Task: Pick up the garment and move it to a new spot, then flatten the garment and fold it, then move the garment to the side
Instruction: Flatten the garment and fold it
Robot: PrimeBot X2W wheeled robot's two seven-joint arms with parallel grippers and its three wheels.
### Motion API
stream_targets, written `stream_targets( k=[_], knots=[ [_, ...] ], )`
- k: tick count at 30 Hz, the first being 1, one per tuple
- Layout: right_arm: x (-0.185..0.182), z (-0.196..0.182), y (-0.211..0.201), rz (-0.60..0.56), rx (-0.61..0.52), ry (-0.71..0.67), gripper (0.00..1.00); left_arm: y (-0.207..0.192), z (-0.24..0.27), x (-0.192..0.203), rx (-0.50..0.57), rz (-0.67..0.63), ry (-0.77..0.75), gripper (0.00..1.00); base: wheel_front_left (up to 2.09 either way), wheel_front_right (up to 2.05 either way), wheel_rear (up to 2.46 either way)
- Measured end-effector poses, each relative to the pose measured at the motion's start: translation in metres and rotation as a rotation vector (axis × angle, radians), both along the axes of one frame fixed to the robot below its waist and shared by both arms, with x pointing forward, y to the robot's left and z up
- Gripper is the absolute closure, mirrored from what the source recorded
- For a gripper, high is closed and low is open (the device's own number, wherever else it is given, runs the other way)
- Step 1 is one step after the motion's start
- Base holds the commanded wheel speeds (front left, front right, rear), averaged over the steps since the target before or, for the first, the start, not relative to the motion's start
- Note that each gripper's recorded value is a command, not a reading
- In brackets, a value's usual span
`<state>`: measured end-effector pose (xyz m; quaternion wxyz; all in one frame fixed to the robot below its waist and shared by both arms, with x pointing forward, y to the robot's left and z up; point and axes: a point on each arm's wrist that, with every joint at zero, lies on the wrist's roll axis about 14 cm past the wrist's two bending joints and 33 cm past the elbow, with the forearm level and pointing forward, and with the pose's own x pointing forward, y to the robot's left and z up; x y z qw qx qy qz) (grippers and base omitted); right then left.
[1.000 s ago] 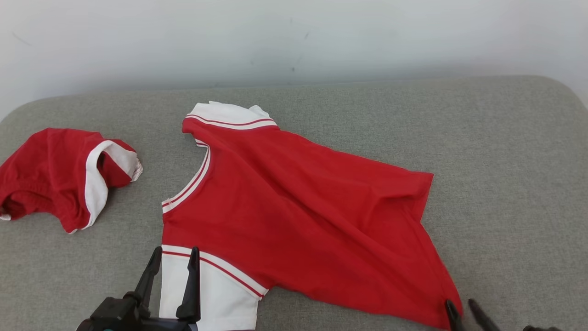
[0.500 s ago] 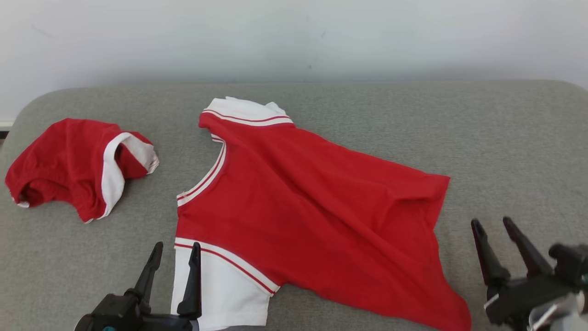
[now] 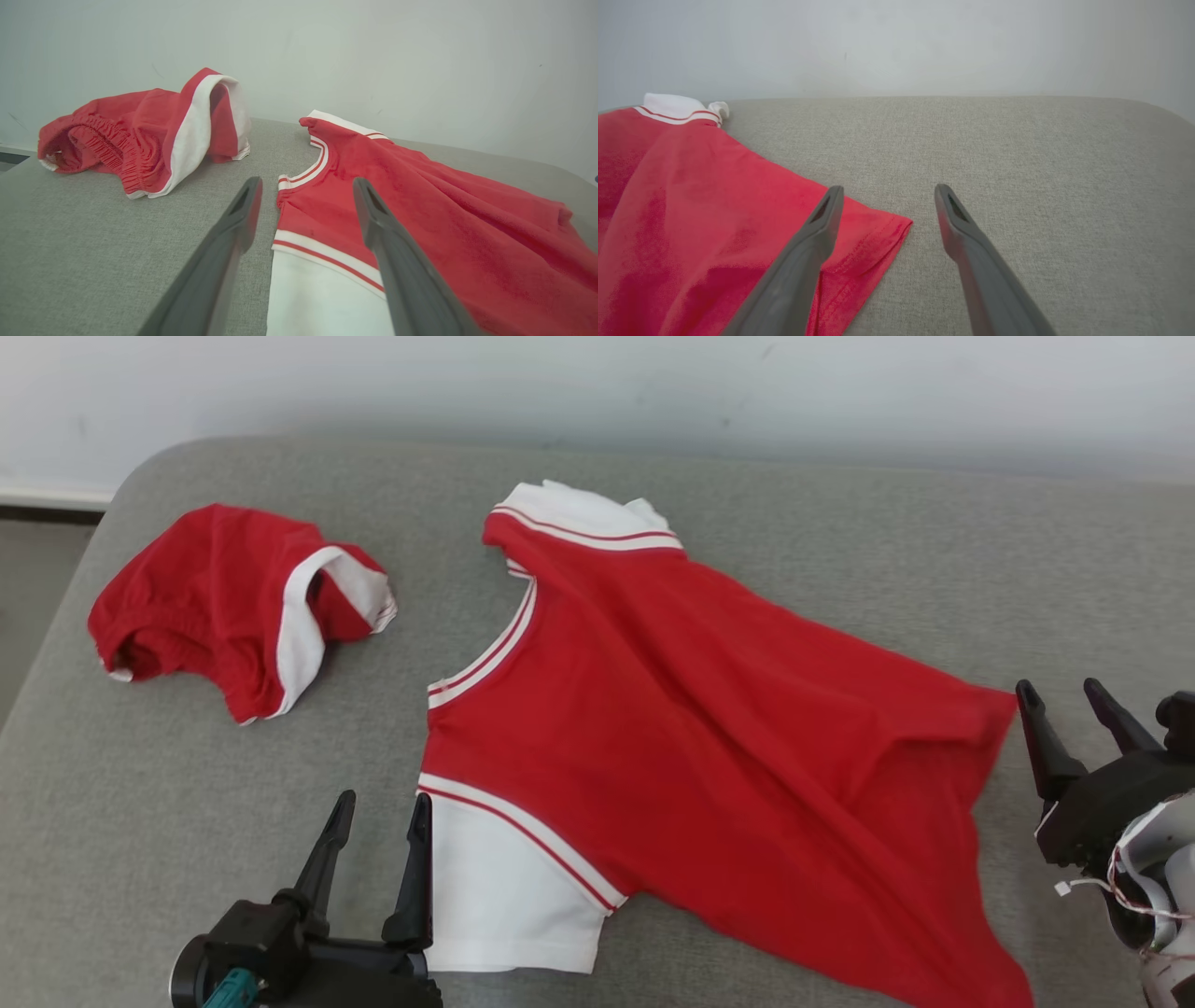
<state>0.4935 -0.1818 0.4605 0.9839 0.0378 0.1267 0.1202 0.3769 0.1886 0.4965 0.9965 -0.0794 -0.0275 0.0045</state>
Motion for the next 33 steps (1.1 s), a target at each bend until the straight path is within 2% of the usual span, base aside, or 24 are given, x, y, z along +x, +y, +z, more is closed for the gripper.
stream_targets(
  k=[6, 12, 13, 14, 15, 20, 25, 33],
  knots=[
    [0.021, -0.037, 0.008, 0.014, -0.034, 0.123, 0.00, 0.011, -0.007, -0.002, -0.001, 0.043, 0.025, 0.00, 0.00, 0.00, 0.00],
    [0.021, -0.075, 0.017, 0.026, -0.043, 0.247, 0.00, 0.017, -0.012, -0.001, 0.002, 0.068, 0.042, 0.00, 0.00, 0.00, 0.00],
    [0.021, -0.077, 0.021, 0.035, -0.040, 0.255, 0.70, 0.018, -0.012, -0.001, 0.004, 0.072, 0.044, 0.00, 0.00, 0.00, 0.00],
    [0.022, -0.077, 0.025, 0.045, -0.039, 0.261, 0.70, 0.019, -0.013, -0.001, 0.005, 0.077, 0.046, 0.00, 0.00, 0.00, 0.00],
    [0.023, -0.077, 0.028, 0.048, -0.029, 0.260, 1.00, 0.020, -0.013, 0.000, 0.005, 0.081, 0.047, 0.00, 0.00, 0.00, 0.00],
    [0.035, -0.058, 0.024, 0.043, -0.012, 0.181, 1.00, 0.016, -0.013, 0.004, 0.002, 0.070, 0.046, 0.00, 0.00, 0.00, 0.00],
    [0.073, -0.003, 0.009, 0.029, -0.037, 0.017, 1.00, 0.010, -0.011, 0.009, -0.005, 0.050, 0.036, 0.00, 0.00, 0.00, 0.00],
    [0.123, 0.062, -0.001, 0.005, -0.072, -0.126, 1.00, 0.008, -0.014, 0.011, -0.011, 0.050, 0.046, 0.00, 0.00, 0.00, 0.00]
  ],
)
